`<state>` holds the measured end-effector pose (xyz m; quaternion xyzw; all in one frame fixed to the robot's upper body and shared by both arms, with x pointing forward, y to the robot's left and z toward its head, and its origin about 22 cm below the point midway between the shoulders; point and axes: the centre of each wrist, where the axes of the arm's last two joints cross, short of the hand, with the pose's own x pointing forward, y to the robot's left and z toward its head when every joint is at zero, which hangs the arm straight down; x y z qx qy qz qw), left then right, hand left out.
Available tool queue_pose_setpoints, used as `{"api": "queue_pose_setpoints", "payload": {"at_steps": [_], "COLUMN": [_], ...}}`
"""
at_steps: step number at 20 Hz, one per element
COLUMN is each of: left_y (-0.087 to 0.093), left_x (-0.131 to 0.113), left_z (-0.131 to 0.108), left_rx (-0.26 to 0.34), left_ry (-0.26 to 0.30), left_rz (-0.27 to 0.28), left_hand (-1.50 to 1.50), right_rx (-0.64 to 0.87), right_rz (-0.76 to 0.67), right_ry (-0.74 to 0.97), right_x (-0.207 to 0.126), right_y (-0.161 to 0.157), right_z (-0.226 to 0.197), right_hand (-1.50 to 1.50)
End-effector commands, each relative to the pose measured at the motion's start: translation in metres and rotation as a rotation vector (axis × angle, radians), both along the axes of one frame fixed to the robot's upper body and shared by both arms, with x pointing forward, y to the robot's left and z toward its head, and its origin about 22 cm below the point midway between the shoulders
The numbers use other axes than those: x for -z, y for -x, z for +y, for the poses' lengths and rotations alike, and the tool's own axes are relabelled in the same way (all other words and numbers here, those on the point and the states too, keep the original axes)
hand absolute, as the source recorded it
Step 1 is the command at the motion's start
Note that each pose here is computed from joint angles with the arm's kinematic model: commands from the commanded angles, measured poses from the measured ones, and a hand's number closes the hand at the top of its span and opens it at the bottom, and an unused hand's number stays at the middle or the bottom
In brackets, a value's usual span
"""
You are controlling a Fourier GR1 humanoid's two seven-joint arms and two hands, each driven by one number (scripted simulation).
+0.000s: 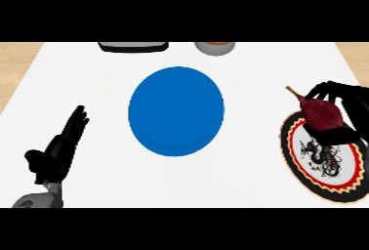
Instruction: Pick the pear from the plate and place it in the plate
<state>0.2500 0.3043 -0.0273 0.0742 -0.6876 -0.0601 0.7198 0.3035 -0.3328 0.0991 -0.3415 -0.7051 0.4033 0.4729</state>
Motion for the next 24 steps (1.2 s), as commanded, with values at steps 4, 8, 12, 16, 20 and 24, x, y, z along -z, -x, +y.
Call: {"api": "queue_pose_setpoints", "payload": {"at_steps": [4,8,12,16,20,24], "left_y": [-0.007,0.005,0.004,-0.01,0.003,-0.003], "left_x": [-0.018,0.008,-0.01,0.001,0.009,-0.008], "left_z": [-0.02,0.002,-0.006,-0.01,0.011,-0.007], "left_rx": [0.014,0.019,0.008,0.027,0.005,0.016], "left_ry": [0.018,-0.002,-0.003,0.003,-0.002,0.01], "left_rz": [0.01,-0.012,-0.002,0.009,0.004,-0.009], "left_hand": [0.0,0.0,0.0,0.0,0.0,0.0], "right_rx": [-0.039,-0.071,-0.092,-0.158,-0.201,-0.209], "right_rz": [-0.103,-0.091,-0.085,-0.032,0.028,0.03], "right_ry": [-0.079,-0.099,-0.09,-0.094,-0.111,-0.087], "right_x": [-0.039,-0.048,-0.063,-0.067,-0.047,-0.039], "right_y": [0.001,-0.003,-0.013,-0.042,-0.044,-0.064], "right_z": [0.026,0.07,0.103,0.139,0.186,0.217], "right_hand": [1.5,1.5,1.5,1.5,1.5,1.5]}}
